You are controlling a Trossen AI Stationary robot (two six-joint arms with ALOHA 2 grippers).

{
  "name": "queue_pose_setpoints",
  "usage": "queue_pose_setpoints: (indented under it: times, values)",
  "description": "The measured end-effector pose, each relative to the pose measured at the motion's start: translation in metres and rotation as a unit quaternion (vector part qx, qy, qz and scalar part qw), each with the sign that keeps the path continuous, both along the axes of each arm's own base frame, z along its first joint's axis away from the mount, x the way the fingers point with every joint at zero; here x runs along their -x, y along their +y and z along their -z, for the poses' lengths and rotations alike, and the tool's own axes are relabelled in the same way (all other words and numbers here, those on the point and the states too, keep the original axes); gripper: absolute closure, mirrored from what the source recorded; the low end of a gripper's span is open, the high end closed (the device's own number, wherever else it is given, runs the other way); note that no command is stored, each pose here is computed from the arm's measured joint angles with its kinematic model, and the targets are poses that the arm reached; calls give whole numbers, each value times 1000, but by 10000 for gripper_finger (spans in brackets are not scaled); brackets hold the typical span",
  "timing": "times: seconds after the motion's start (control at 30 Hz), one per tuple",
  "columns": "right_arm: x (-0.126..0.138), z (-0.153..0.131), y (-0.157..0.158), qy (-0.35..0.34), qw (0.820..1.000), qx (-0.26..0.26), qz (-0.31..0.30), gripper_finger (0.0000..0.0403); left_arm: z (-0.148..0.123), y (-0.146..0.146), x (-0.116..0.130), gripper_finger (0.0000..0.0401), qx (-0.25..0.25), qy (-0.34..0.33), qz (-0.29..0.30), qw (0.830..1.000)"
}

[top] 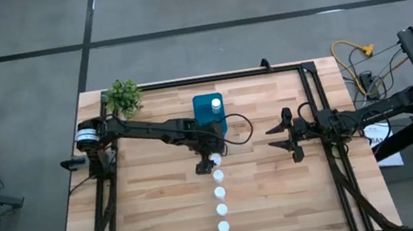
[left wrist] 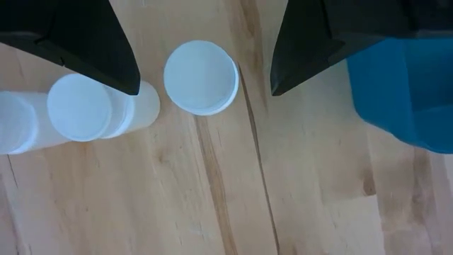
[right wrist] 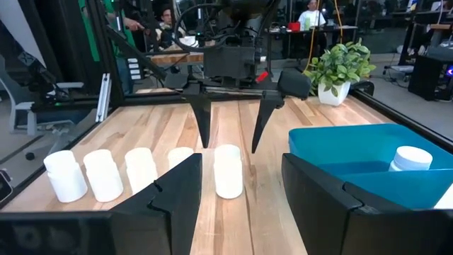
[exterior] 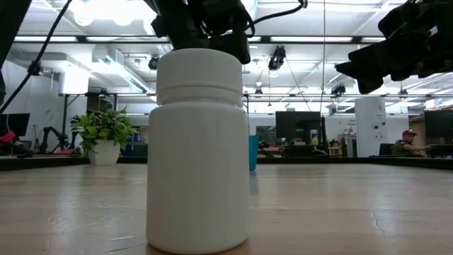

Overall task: Pick and place pill bottles into a basket
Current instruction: Put the white pill bottle into the blue bin

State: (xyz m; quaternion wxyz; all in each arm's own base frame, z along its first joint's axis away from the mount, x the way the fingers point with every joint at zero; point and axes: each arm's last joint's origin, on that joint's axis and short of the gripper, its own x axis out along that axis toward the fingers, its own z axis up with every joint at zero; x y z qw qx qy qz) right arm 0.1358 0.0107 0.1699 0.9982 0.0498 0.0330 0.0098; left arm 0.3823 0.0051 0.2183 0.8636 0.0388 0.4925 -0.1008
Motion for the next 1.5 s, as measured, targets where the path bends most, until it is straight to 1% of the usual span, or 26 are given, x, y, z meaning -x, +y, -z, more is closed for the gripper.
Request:
queue_pose_setpoints:
  times: [0.27, 0.53, 0.63, 0.7, 0.9, 1.1, 1.27, 1.4, 1.5]
  values:
    - [0, 0, 0, 0, 1000, 0, 0, 218, 5, 0, 2, 102, 3, 8, -5, 1000]
    - [0, 0, 0, 1, 1000, 1, 0, 218, 12, 0, -1, 102, 5, 4, -8, 1000]
    - [0, 0, 0, 2, 1000, 1, 0, 218, 16, 0, -1, 102, 5, 11, -8, 1000]
    - [0, 1, 0, 2, 1000, 1, 0, 218, 20, 0, -4, 102, 5, 7, -8, 1000]
    - [0, 1, 0, 4, 1000, 0, 0, 218, 33, 0, -11, 102, 5, 23, -8, 1000]
    - [0, 2, 0, 5, 1000, 0, 0, 218, 32, 0, -13, 102, 5, 21, -8, 1000]
    - [0, 2, 0, 5, 1000, 0, 0, 218, 24, 0, -15, 102, 5, 9, -7, 1000]
    - [0, 2, 0, 7, 1000, -2, 0, 218, 22, 0, -15, 102, 5, 12, -7, 1000]
    - [0, 2, 0, 7, 1000, -2, 0, 218, 20, 0, -13, 102, 6, 28, -8, 1000]
